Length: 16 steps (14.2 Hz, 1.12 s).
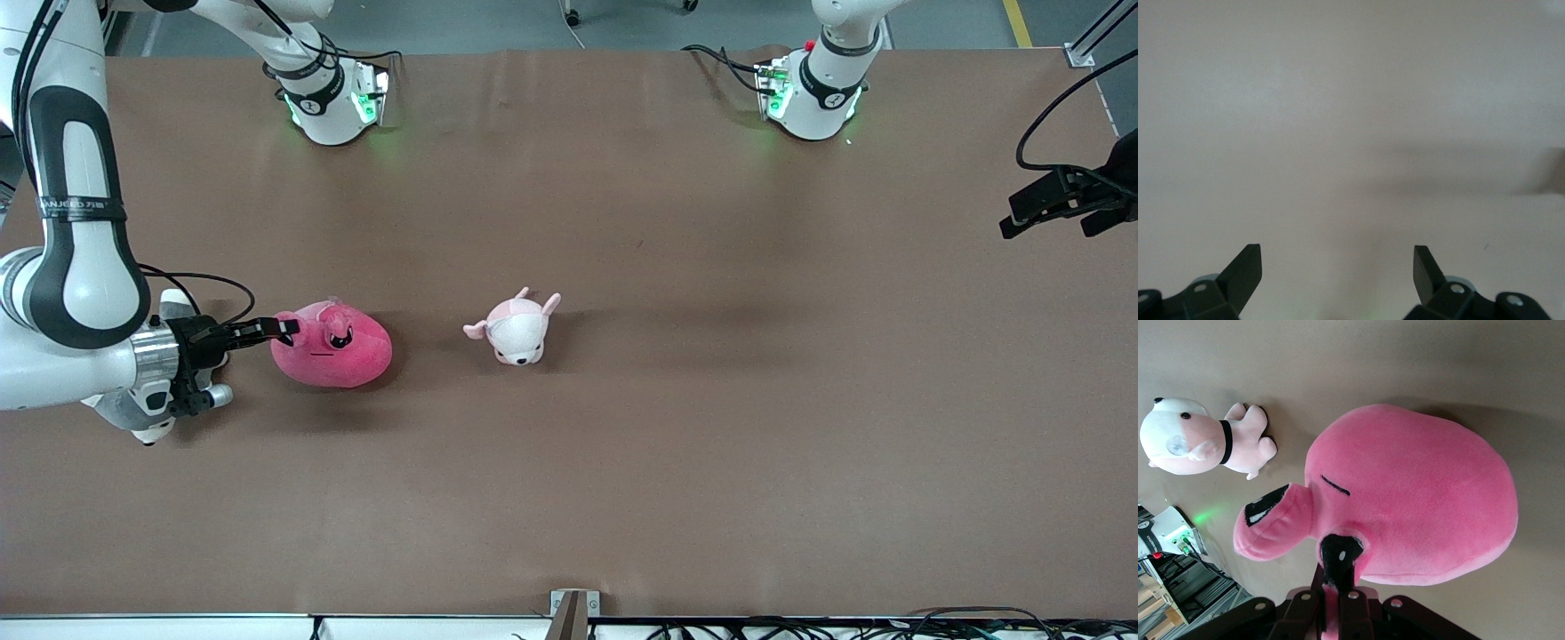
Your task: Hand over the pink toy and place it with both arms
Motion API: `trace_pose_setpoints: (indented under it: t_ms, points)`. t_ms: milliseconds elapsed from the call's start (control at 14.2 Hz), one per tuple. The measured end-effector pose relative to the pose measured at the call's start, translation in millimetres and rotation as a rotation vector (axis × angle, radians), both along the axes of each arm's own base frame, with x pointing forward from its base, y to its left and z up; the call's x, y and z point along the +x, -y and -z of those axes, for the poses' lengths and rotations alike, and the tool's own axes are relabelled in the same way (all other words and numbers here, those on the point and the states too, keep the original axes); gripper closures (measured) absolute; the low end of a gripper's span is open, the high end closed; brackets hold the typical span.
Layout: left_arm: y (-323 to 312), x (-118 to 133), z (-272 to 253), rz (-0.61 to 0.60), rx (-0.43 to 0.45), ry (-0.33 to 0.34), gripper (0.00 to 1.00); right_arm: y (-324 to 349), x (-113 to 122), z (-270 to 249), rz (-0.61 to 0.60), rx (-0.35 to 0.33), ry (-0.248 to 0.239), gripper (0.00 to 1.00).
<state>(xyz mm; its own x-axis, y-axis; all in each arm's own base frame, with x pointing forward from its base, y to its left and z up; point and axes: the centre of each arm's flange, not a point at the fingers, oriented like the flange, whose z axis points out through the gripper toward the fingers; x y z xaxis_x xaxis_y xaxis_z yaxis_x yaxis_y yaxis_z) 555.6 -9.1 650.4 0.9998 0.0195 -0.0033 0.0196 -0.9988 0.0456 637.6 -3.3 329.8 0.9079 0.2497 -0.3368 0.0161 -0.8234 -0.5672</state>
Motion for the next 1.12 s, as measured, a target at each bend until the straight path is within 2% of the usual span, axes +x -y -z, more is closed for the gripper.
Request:
trace_pose_setpoints:
  t_ms: [351,632,983,1124]
  points:
    - [15,-1,-1,0.020,0.009,0.002,0.00,0,1,3,0.002,0.004,0.002,0.91]
    - [11,0,-1,0.013,0.010,0.003,0.00,6,11,9,-0.016,0.012,0.053,0.91]
    - [12,0,-1,0.015,0.010,0.003,0.00,21,18,27,-0.008,0.020,0.050,0.90]
    - [12,0,-1,0.015,0.010,0.003,0.00,20,20,23,0.007,0.014,0.047,0.76]
